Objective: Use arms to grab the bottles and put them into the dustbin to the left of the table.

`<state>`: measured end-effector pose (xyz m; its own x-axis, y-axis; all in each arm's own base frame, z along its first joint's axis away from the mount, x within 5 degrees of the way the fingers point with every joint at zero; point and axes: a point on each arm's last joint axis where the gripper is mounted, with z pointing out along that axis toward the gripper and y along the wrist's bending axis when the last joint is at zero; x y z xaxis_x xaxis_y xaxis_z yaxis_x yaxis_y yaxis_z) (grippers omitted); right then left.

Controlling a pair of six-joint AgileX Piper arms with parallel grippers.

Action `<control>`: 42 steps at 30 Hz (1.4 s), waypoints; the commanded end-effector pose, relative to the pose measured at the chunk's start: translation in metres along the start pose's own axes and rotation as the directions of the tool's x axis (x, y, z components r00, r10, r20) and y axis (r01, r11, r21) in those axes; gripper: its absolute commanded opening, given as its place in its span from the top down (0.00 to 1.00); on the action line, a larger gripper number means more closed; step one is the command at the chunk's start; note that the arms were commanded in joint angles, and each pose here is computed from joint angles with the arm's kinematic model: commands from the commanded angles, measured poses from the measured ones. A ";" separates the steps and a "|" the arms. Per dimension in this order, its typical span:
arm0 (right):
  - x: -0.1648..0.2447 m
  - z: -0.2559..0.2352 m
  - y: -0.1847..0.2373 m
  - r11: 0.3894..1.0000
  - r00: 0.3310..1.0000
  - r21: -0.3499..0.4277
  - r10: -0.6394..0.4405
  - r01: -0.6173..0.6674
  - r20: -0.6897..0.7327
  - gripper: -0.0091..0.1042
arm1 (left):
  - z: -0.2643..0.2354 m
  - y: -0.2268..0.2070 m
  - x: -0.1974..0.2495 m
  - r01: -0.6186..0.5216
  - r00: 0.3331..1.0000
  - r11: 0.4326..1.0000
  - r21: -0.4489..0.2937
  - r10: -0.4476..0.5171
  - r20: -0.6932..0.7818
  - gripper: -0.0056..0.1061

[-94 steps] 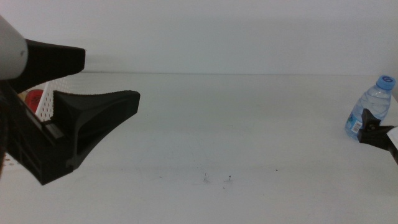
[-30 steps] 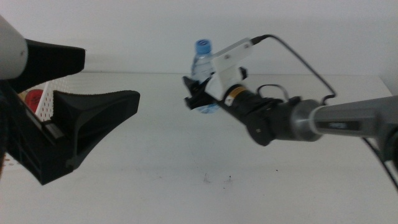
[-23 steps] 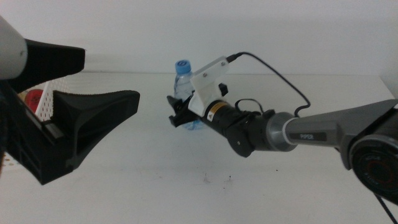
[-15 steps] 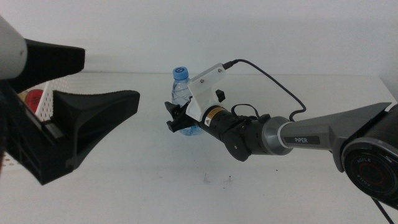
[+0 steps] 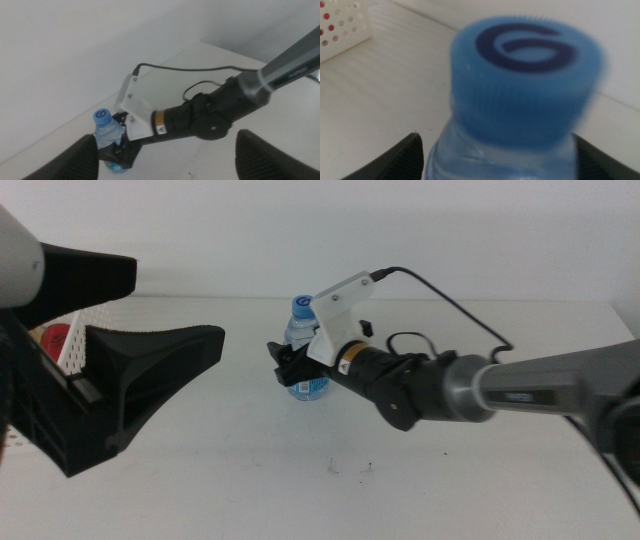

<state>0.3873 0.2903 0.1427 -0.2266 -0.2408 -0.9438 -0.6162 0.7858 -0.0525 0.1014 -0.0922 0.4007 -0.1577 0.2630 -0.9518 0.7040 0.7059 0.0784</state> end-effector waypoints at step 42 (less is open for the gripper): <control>-0.142 -0.395 -0.006 0.998 0.992 0.000 0.068 -0.069 -0.109 0.10 | -0.003 0.000 -0.004 -0.010 1.000 1.000 -0.002 0.010 0.023 0.11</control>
<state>0.1265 0.0953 0.4018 -0.3659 -0.2534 -0.8955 -0.5976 0.8016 0.0174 0.1016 -0.0919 0.4006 -0.1534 0.2684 -0.9510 0.7020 0.7070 0.0863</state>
